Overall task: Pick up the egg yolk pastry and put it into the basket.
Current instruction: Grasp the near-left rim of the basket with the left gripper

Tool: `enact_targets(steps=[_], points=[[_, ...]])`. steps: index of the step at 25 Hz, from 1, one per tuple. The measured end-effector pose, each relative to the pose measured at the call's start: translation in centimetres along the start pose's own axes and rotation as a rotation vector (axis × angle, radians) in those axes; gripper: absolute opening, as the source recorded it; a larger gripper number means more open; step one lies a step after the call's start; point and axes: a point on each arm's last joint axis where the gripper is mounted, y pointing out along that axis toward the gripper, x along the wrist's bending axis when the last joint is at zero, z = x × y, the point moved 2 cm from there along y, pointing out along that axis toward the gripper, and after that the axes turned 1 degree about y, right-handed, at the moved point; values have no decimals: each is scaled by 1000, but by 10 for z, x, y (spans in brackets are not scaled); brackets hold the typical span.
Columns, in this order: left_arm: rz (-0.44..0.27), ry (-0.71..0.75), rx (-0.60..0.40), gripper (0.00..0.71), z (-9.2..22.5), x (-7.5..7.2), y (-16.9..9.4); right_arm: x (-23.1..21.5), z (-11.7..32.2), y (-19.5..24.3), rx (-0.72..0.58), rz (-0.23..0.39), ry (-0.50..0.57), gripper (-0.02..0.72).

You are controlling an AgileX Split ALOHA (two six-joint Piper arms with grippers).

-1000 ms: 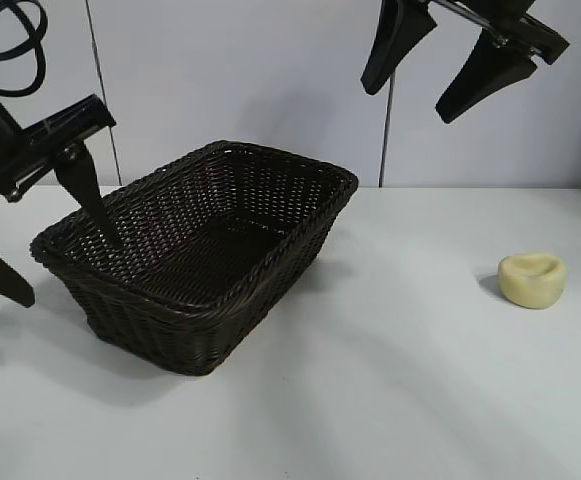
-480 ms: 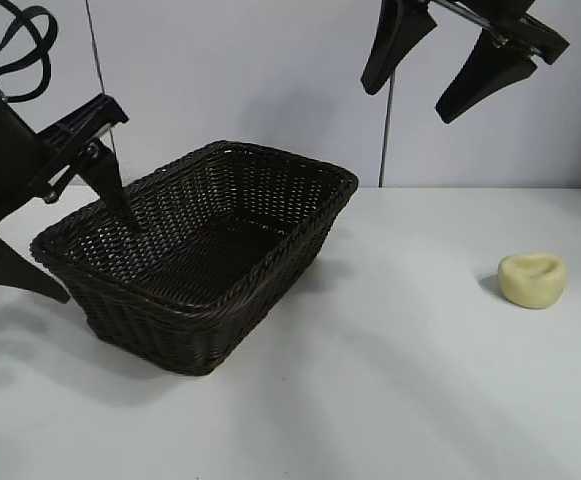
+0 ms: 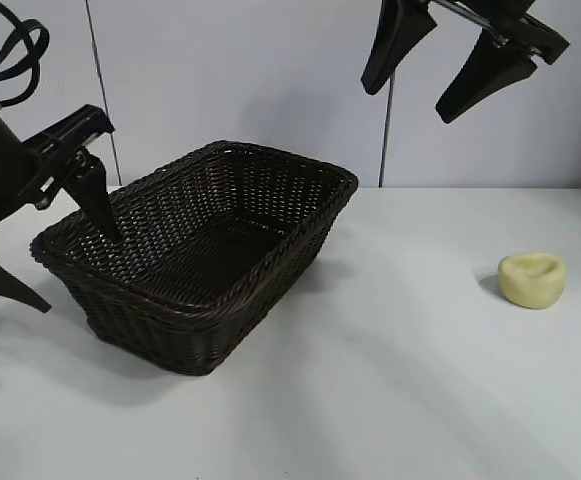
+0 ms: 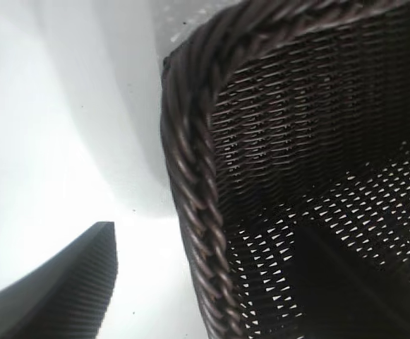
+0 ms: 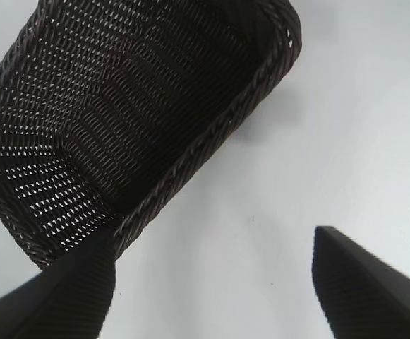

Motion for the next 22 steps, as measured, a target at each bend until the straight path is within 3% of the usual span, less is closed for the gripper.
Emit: enact_targets(steps=[10, 14, 20, 22], points=[[-3, -16, -79, 508, -9, 0, 3, 0, 0, 0, -1, 0, 0, 558], [-31, -15, -71, 508, -9, 3, 22, 0, 0, 0, -1, 0, 0, 558], [-5, -15, -87, 507, -13, 1, 51, 0, 0, 0, -1, 0, 0, 558], [-15, -15, -84, 469, -13, 3, 54, 0, 0, 0, -1, 0, 0, 558]])
